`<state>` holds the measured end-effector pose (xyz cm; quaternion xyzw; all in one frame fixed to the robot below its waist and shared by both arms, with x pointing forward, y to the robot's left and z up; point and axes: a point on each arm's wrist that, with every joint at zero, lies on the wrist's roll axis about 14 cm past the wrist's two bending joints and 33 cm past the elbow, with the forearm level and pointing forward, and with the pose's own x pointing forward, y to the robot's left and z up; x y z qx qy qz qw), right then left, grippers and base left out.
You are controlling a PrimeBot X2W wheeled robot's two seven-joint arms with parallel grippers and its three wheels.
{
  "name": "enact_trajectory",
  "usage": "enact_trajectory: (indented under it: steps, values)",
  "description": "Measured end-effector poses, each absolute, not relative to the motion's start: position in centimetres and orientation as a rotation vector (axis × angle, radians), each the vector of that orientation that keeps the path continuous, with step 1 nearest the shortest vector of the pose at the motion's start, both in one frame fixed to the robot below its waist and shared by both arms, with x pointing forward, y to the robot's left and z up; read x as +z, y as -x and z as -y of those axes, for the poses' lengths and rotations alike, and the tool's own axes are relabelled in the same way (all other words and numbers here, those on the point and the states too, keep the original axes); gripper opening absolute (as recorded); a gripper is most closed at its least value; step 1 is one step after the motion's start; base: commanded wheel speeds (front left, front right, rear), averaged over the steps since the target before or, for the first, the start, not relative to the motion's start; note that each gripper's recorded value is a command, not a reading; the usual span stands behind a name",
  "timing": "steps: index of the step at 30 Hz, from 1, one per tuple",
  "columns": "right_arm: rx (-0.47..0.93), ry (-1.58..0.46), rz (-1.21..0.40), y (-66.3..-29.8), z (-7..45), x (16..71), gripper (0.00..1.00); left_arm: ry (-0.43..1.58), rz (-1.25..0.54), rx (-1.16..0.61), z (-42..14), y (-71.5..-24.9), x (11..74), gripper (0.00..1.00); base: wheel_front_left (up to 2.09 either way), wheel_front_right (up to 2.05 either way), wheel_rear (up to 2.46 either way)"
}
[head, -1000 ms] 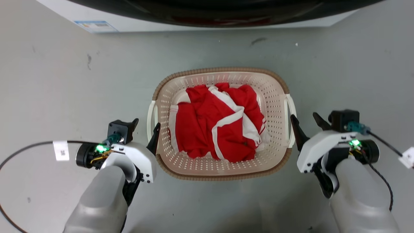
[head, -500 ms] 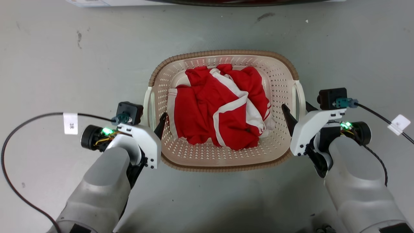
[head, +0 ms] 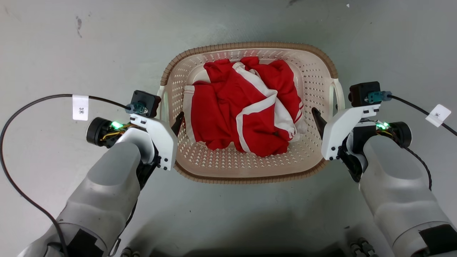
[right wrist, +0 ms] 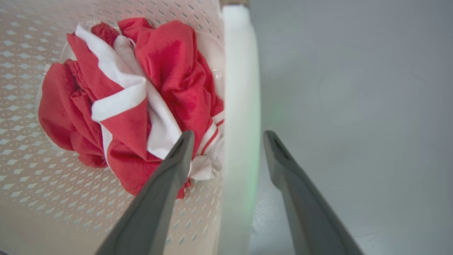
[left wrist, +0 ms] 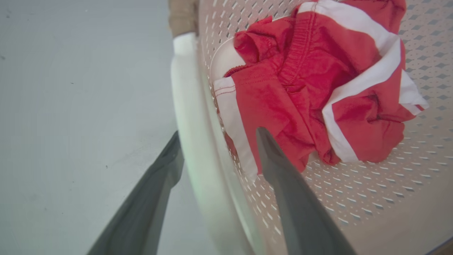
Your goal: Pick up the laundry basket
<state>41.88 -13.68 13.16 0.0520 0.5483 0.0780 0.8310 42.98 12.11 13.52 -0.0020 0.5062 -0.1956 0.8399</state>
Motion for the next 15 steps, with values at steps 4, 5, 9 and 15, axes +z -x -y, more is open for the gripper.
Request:
enact_trajectory:
  steps: [4, 5, 9, 15]
  values:
    - [0.166, -0.106, -1.182, -41.6, 13.7, 12.6, 1.0, 0.0, -1.095, -0.42, -12.3, -42.5, 12.9, 1.0, 0.0, 0.0, 0.0]
    - [0.164, -0.108, -1.184, -41.6, 13.7, 12.5, 1.0, 0.001, -1.1, -0.421, -12.4, -42.4, 12.8, 1.0, 0.0, 0.0, 0.0]
    - [0.162, -0.113, -1.187, -41.6, 13.7, 12.2, 1.0, 0.003, -1.104, -0.426, -12.3, -42.4, 12.6, 1.0, 0.0, 0.0, 0.0]
    - [0.168, -0.113, -1.179, -41.9, 13.4, 12.2, 0.91, 0.014, -1.119, -0.428, -12.2, -41.9, 12.5, 0.74, 0.0, 0.0, 0.0]
